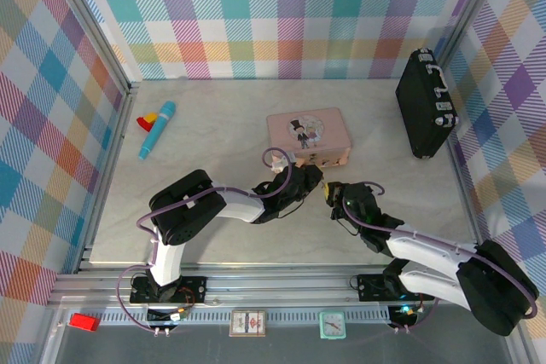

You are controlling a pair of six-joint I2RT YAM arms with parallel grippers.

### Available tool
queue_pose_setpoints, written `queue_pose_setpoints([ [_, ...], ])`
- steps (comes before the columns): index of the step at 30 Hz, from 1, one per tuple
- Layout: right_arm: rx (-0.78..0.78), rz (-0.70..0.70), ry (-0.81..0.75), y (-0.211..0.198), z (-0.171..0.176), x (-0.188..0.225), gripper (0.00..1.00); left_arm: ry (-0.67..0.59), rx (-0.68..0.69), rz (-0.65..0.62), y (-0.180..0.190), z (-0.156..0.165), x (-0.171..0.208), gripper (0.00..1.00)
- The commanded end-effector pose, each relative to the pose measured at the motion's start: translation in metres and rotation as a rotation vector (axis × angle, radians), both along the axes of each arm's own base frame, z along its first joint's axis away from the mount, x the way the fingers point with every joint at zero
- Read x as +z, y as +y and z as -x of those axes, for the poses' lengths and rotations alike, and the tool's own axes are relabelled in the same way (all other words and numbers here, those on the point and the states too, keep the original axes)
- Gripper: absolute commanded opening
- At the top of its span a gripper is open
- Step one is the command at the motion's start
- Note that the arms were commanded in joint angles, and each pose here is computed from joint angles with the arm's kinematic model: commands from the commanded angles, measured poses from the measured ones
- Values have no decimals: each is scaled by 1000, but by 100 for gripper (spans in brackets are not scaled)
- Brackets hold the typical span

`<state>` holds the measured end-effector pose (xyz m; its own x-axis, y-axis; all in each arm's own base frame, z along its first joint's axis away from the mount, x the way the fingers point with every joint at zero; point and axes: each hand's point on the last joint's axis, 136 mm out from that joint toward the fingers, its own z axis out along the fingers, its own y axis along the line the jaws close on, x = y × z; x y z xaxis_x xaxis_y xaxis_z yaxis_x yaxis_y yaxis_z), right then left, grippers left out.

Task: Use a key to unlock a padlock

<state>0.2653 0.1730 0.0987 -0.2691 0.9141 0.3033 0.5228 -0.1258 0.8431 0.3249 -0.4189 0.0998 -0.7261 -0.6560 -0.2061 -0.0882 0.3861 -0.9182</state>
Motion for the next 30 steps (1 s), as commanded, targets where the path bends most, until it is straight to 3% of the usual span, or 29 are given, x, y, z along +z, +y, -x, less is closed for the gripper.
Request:
queue_pose_setpoints([
  [1, -17, -2, -35, -1, -4, 12, 0, -111, -37, 149, -24, 3, 56, 0],
  [30, -24, 13, -27, -1, -6, 8, 0, -105, -47, 152, -26, 6, 55, 1],
])
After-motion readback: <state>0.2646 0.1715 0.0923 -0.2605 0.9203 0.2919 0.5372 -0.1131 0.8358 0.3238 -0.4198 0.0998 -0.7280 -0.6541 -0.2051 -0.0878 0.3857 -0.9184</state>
